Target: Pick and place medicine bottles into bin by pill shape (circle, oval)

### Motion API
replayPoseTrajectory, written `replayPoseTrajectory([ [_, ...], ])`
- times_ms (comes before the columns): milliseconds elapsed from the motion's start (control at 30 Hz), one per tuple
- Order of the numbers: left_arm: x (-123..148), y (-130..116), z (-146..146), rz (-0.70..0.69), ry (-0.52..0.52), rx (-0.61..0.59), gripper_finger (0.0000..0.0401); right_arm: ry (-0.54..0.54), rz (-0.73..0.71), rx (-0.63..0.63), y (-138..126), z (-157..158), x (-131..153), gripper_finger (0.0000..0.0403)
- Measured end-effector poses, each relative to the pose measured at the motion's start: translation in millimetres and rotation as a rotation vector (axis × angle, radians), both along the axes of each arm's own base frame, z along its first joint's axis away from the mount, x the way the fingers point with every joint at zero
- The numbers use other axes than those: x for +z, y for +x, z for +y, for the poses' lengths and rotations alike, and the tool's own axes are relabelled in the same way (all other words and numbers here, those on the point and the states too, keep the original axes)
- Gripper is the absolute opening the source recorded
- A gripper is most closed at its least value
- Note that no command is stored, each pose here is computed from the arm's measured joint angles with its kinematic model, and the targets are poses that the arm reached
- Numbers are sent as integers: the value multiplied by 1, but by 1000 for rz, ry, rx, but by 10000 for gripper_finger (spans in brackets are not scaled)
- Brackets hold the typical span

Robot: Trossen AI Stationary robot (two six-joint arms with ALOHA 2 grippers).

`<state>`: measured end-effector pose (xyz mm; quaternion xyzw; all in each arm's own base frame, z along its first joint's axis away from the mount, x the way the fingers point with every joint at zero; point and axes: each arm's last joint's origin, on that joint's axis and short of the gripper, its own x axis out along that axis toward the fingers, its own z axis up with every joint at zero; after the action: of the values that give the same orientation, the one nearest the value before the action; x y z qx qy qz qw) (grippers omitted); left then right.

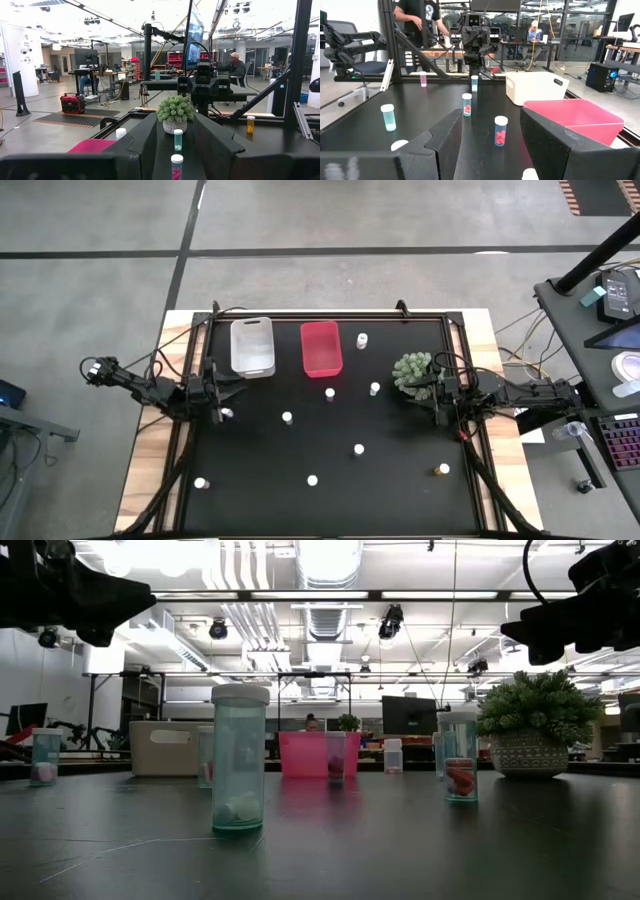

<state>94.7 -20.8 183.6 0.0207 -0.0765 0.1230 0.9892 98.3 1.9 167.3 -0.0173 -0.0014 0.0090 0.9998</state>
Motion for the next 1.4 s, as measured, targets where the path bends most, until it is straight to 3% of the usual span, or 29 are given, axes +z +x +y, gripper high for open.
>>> replayPoseTrajectory([
  [167,0,0,0,0,0,0,111,5,8,1,0,0,-1,192],
  [433,1,0,0,-10,-4,-3,111,166,28,2,0,0,0,192],
  [667,14,-4,0,-155,-55,-36,111,164,24,1,0,0,0,192],
  [767,18,-5,1,-196,-67,-54,111,101,-34,-17,0,-1,6,192],
  [833,20,-5,1,-219,-96,-61,111,212,-103,1,0,0,13,192],
  [900,20,-6,1,-232,-121,-61,111,244,-185,-13,-1,-1,20,192],
  [1067,27,-10,6,-278,-101,71,111,88,-310,-101,-3,-4,32,192],
  [1200,28,-12,10,-284,-147,196,111,-119,-357,-148,-5,-4,37,192],
  [1300,30,-13,10,-284,-88,201,111,-141,-377,-154,-5,-4,39,192],
  [1400,39,-17,10,-349,-32,164,111,-97,-391,-146,-6,-4,41,192],
])
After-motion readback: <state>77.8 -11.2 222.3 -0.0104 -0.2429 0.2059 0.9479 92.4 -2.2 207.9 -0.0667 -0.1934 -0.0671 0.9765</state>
